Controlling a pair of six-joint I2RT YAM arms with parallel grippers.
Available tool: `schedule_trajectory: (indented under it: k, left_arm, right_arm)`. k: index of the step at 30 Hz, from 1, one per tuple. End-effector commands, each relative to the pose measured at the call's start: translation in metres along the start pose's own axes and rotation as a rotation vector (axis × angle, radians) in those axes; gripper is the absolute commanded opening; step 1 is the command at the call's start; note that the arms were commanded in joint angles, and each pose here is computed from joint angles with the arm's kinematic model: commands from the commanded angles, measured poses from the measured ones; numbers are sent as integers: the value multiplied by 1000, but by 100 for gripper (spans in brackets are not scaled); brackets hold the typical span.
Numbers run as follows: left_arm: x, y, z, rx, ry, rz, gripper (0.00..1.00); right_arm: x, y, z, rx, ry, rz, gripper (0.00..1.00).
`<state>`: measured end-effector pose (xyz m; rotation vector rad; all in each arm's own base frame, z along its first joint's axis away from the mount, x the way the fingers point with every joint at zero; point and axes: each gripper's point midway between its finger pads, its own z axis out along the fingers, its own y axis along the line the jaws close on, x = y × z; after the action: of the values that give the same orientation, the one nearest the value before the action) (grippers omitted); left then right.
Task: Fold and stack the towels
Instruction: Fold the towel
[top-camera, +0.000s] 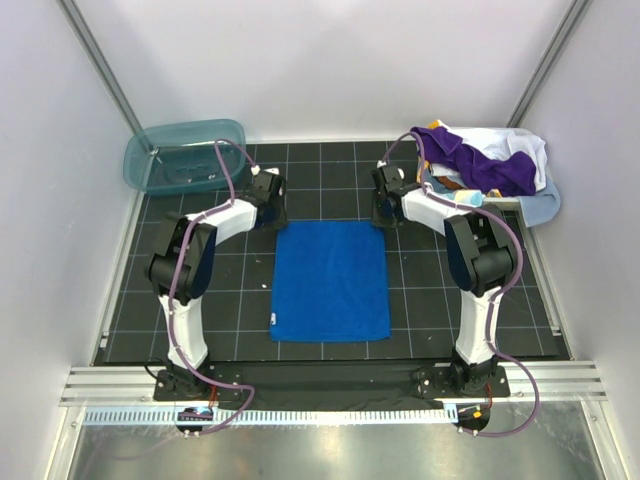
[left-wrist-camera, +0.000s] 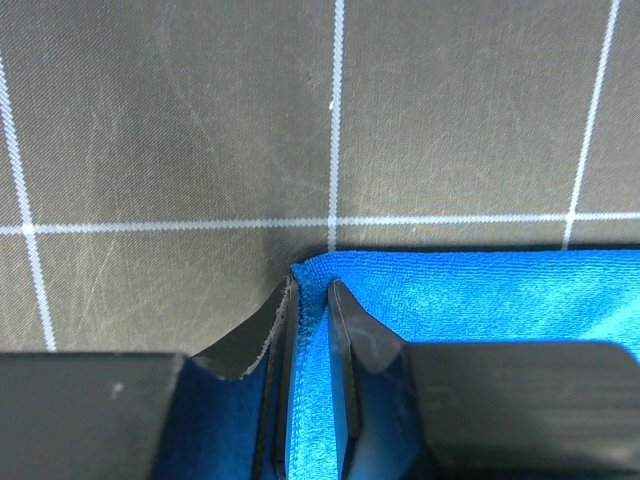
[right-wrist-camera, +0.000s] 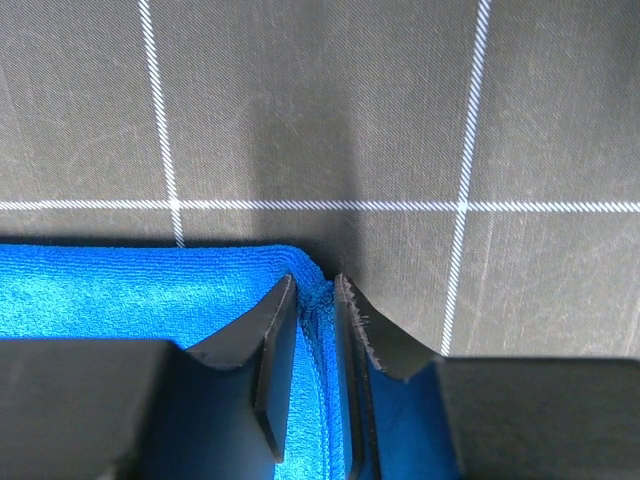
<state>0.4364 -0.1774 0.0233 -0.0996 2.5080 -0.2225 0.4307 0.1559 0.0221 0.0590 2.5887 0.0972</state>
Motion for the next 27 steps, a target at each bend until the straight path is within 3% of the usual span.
schedule_trajectory:
  k: [1,9,11,22,27]
  left_arm:
    - [8,1,15,-4,14,-20,19]
    - [-11,-4,21,13,-66,-43,8]
    - [-20,-7,23,20,-95,-52,1]
    - [-101,-24,3,53,-317,-80,0]
    - [-125,-23,-10,71,-364,-100,0]
  right_arm:
    - [-1,4,10,0,6,-24,27]
    - [-10,4,17,-6,-8,-43,17]
    - [-13,4,19,-7,-15,-38,14]
    - [-80,4,-3,-11,-196,-14,9]
    - [-100,6,-16,-25,-274,-4,9]
